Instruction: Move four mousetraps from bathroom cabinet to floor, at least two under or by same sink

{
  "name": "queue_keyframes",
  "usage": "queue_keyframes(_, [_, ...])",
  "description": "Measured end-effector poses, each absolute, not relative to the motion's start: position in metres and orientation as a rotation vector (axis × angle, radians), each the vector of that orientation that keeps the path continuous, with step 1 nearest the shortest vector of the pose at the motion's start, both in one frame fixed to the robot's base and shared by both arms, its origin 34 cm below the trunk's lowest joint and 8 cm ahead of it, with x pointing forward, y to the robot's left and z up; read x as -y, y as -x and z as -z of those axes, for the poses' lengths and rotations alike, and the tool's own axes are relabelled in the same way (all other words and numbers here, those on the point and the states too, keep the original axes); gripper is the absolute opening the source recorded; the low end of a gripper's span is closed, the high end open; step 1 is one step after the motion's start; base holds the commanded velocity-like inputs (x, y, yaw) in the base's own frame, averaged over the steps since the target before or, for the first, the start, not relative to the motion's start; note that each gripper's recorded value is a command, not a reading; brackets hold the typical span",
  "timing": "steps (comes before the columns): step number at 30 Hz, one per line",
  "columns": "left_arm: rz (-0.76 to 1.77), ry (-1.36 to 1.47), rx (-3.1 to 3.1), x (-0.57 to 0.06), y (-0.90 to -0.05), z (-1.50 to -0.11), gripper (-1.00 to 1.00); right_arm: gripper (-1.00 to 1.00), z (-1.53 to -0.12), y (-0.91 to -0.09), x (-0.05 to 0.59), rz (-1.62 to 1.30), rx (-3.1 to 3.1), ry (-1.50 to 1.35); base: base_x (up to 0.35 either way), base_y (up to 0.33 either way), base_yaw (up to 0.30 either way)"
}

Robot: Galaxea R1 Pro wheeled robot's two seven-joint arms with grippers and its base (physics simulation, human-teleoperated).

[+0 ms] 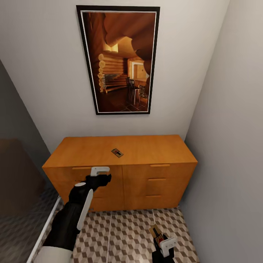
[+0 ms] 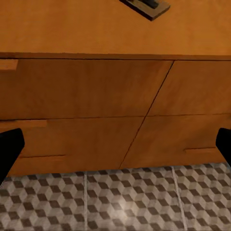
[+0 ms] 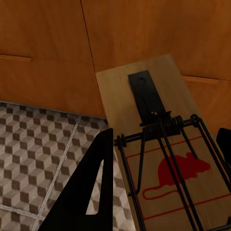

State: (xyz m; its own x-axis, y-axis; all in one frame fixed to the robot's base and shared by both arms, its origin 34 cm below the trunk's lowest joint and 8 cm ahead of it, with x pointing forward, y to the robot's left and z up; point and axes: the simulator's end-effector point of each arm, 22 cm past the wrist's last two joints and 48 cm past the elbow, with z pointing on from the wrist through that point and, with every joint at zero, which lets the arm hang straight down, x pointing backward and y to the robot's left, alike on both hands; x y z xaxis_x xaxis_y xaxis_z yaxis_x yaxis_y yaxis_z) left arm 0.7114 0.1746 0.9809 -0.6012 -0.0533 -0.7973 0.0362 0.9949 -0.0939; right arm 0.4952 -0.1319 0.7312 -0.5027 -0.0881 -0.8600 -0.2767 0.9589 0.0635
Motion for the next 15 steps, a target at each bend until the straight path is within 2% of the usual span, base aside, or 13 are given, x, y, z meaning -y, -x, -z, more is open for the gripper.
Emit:
queue_keyframes(8, [0.111, -0.02, -2.155, -0.165, -0.796, -1.067, 1.0, -1.0, -0.731, -0.495, 0.132, -0.236, -2.096, 0.258, 0.0, 0.0, 0.0])
queue_keyframes(15, [0.124, -0.121, -2.045, -0.138, -0.786, -1.165, 1.0, -1.0, -0.731, -0.495, 0.132, -0.236, -2.097, 0.258, 0.0, 0.0, 0.0])
